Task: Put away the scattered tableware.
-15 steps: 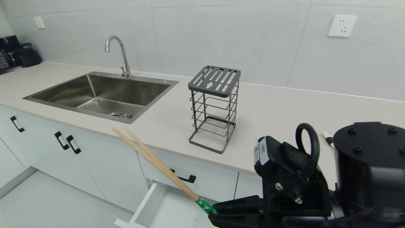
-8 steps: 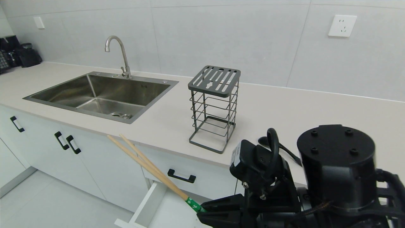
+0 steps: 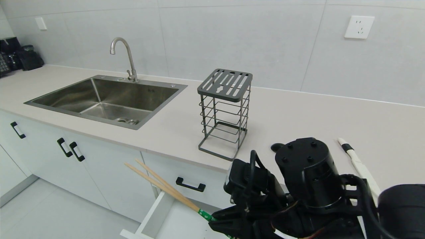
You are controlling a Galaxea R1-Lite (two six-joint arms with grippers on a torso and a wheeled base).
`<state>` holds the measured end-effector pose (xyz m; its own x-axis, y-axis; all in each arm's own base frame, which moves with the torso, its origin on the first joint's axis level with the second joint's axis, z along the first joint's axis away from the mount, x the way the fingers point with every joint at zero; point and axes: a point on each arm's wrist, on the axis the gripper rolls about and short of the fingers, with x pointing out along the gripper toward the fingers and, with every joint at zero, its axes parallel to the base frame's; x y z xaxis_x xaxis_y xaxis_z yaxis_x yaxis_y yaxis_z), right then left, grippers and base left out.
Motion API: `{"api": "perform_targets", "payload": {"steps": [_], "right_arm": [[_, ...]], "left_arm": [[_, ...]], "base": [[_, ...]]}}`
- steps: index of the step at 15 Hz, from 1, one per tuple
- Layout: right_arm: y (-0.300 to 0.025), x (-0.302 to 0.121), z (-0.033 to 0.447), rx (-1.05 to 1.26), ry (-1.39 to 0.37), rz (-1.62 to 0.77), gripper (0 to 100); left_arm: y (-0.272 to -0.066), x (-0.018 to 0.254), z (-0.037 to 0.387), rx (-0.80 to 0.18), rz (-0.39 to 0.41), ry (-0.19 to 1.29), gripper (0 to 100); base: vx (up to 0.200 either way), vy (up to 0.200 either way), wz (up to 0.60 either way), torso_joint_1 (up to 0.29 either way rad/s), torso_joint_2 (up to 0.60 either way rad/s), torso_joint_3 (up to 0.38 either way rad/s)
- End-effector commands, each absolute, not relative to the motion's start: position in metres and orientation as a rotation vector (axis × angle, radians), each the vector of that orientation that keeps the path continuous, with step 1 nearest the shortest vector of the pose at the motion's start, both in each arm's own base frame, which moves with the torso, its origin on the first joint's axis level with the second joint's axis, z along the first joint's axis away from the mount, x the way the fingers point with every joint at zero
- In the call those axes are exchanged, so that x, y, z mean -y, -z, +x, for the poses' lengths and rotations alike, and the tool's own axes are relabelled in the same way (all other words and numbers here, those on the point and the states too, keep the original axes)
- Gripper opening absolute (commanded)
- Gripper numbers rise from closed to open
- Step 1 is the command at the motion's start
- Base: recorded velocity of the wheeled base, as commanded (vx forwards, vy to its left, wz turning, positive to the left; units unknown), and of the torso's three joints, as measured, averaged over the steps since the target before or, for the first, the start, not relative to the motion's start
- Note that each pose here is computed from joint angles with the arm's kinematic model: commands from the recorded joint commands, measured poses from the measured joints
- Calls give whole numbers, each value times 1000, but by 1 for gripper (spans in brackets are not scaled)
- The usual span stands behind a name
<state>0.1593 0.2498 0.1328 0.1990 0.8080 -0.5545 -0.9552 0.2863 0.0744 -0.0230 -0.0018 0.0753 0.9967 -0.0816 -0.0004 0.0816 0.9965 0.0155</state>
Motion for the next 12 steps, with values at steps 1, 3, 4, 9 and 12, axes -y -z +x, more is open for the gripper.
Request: {"api": "perform_targets", "payload": {"steps": [1,3,4,9,12], "right_arm": [[-124,-253,161,-585,-1259,-330,0],[-121,-255,165,-594,-1253,-331,0],[-120,-255,166,-596,-1251,-330,0],[-119,-260,170,-598,-1249,-330,0],[-116,-263,173,-609,-1247,-333,0]], "left_arm": [[-75,2,-23,-1,15,81,100],[-75,2,-23,-1,15,81,100],[-75,2,-23,-1,15,81,100],[-75,2,-23,-1,15,81,100],[-75,2,-23,-1,15,81,100]], "base": [[0,0,0,0,0,0],[0,0,0,-156,303,144],[0,0,0,-212,432,198],[0,0,0,-246,481,229],[0,0,0,-255,476,222]]}}
